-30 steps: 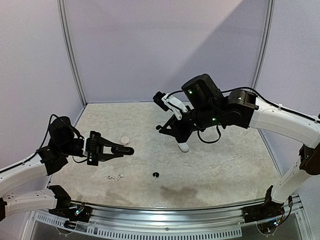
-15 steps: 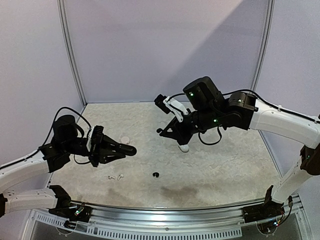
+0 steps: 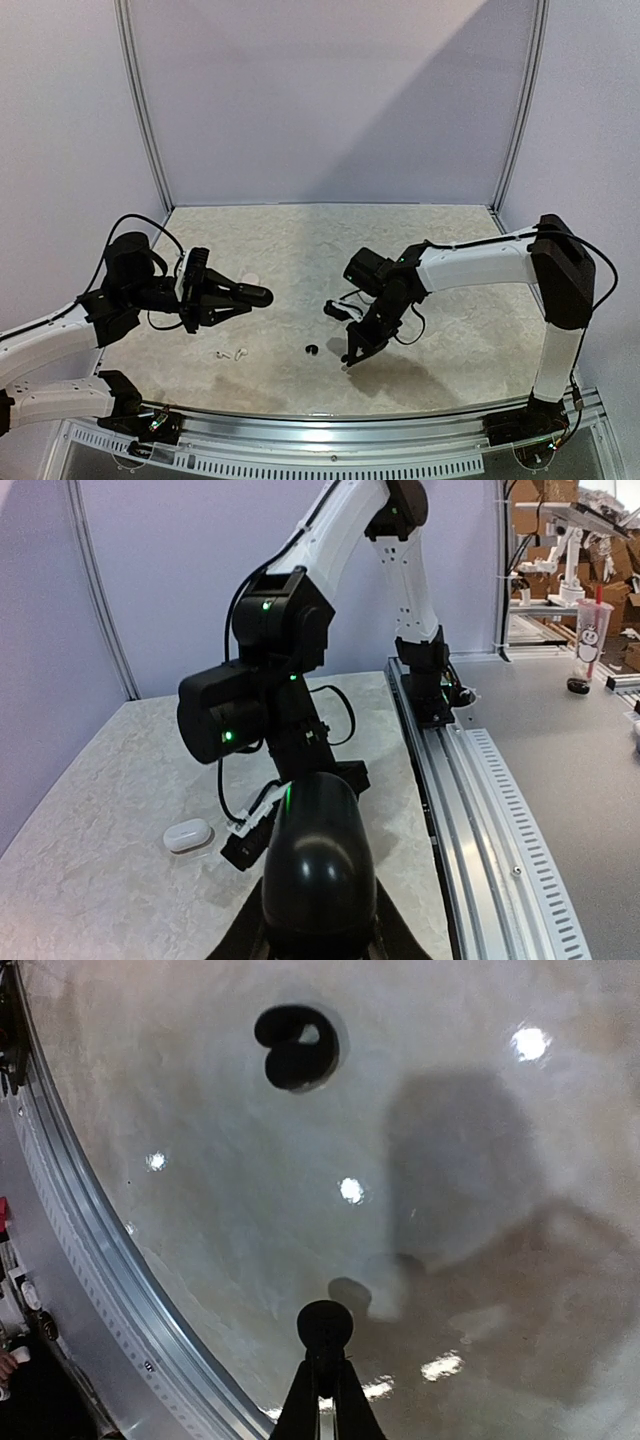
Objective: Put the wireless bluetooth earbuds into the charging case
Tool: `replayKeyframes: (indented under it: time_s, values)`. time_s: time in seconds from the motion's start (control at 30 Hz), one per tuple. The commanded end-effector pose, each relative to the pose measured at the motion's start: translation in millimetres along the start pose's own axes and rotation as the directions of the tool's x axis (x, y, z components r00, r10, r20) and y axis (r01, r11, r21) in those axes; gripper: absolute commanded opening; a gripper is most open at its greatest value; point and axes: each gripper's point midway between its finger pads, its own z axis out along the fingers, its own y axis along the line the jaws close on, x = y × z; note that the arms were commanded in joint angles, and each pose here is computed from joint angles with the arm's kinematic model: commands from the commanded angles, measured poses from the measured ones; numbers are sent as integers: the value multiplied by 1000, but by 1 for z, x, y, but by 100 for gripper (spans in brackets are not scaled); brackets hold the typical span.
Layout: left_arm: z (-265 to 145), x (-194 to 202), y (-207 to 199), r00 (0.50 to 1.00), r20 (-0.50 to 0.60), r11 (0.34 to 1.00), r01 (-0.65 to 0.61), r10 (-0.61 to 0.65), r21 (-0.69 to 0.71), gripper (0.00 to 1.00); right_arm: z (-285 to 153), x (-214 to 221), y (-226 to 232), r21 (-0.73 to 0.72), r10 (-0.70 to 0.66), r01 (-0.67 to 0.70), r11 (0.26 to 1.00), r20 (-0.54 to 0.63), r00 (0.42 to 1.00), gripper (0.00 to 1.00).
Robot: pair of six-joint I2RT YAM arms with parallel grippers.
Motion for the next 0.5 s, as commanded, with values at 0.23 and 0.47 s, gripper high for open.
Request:
replayKeyframes:
  time_s: [0.23,0.47]
  values:
    - [-1,3,-5,1000,1,1000,-4,4,-6,0,32,20,-5,-113,95,-111,987,-137,986,8]
    - [-2,2,-5,1000,4,1000,-9,9,-7,0,23,18,-28,-34,150,-156,987,-137,979,30]
